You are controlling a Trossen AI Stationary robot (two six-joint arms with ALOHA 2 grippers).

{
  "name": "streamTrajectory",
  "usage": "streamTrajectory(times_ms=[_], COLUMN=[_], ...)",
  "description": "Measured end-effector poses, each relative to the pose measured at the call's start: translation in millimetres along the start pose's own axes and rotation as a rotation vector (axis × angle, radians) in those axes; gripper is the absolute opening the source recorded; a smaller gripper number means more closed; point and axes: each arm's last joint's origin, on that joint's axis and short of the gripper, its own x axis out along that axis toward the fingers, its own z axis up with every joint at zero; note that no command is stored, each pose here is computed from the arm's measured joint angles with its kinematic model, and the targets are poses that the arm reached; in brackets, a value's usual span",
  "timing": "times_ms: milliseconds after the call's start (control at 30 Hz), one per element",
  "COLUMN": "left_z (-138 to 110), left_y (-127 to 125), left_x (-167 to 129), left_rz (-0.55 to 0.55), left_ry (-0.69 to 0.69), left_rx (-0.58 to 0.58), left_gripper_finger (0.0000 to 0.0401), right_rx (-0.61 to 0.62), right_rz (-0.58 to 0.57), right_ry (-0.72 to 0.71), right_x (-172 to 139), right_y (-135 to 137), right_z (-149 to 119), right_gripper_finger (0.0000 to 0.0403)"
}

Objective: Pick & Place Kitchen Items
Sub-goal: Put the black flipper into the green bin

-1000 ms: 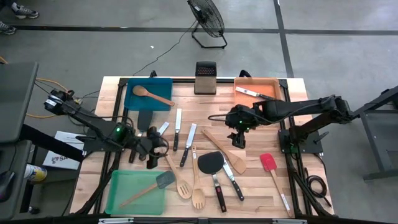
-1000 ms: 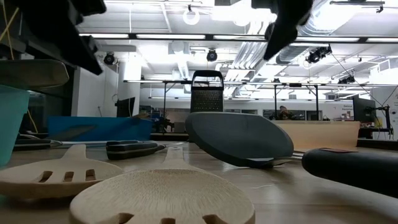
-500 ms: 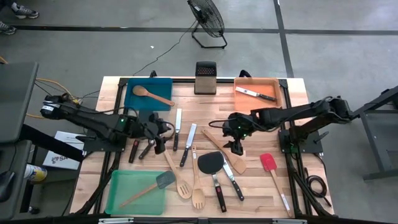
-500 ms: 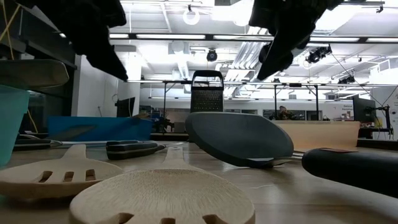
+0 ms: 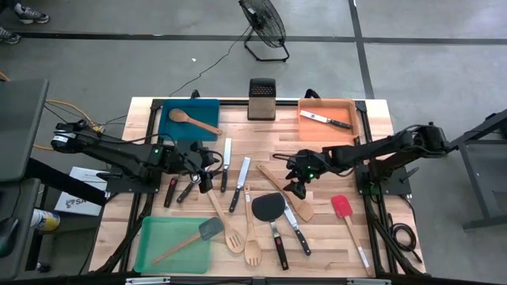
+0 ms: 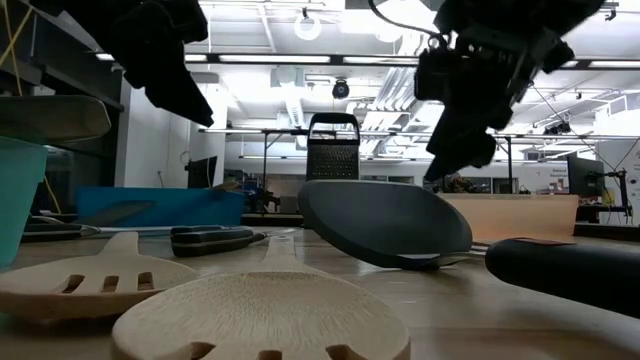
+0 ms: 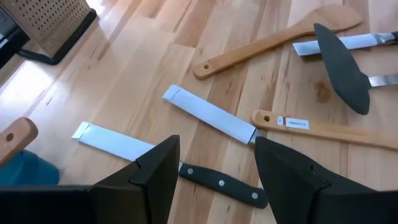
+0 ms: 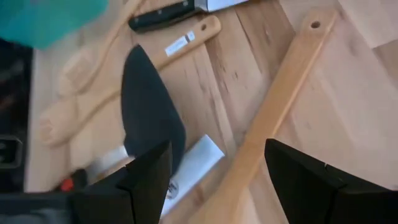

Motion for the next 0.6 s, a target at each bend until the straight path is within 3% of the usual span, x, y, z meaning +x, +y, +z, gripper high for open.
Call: streamTrajectory(times_ms=[300,600], left_z=[0,1], left_y=[0,0], left_x=[0,0], left_rz=[-0.002,-0.003], left_ry=[-0.002,-0.006], left_rx=[-0.007,-0.009], left_gripper_finger=[0.0204,0.0204], right_rx=[0.208,0.246], right_rz=[0.093,0.131], right_ry=[-0.074,-0.083], right_x=[9,22], right_y=[-14,-5], right_z=[-23,-33], right_gripper_finger=[0.0249,0.0248])
